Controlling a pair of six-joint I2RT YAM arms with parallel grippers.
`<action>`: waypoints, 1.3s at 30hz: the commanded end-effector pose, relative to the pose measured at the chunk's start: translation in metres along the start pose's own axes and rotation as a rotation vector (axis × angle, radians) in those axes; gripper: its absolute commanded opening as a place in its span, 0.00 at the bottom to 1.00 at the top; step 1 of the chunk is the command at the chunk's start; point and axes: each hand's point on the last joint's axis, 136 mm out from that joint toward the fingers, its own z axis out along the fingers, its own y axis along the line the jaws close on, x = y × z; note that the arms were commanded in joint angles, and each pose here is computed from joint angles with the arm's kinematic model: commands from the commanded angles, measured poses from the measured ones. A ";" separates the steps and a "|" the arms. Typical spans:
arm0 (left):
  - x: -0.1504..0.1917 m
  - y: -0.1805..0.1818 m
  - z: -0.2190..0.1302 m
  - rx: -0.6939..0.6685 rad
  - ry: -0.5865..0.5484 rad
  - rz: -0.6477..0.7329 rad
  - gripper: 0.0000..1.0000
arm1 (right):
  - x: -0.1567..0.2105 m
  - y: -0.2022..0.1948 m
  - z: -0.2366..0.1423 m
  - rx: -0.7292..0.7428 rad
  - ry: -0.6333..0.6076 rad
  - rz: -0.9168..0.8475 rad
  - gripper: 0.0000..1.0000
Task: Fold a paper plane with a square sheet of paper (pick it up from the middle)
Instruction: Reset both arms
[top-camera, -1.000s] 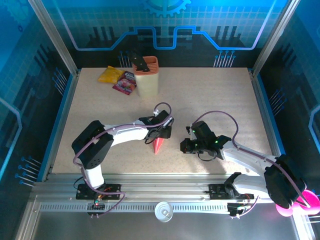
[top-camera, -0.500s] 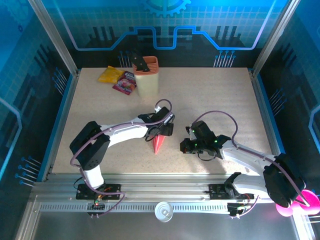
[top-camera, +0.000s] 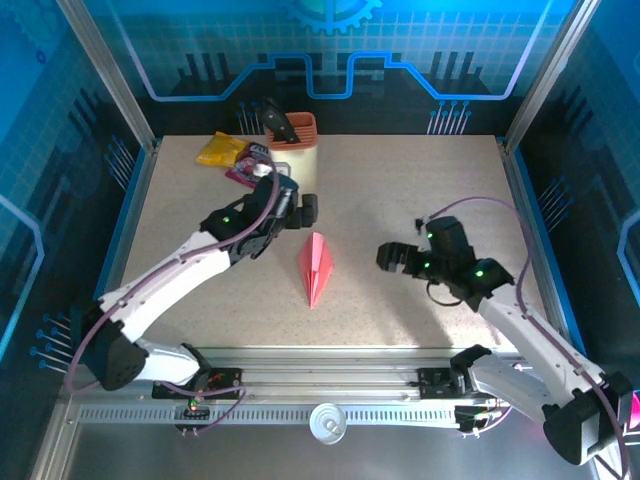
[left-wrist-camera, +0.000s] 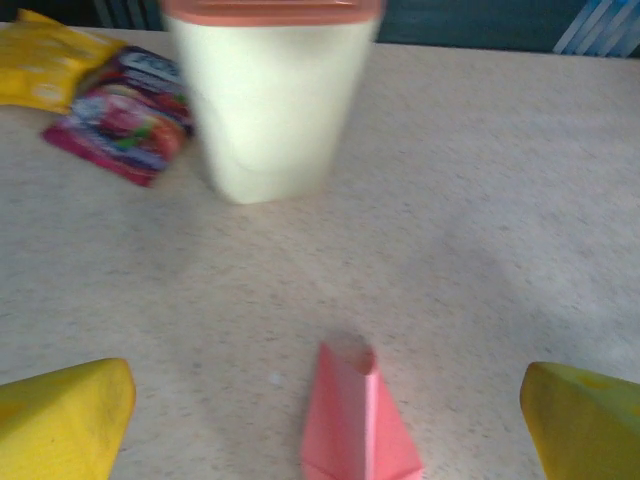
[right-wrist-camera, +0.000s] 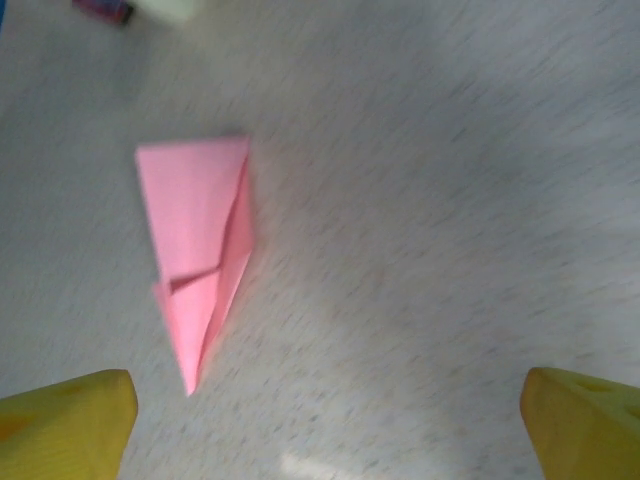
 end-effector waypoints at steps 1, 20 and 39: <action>0.003 0.045 -0.006 -0.123 -0.086 0.049 1.00 | -0.019 -0.046 -0.022 0.221 -0.057 0.004 0.99; 0.041 0.224 0.037 -0.478 -0.338 0.003 1.00 | -0.093 -0.167 0.039 0.694 -0.402 -0.219 0.99; 0.082 0.198 0.115 -0.160 -0.324 0.052 1.00 | -0.099 -0.143 0.097 0.322 -0.594 -0.402 0.99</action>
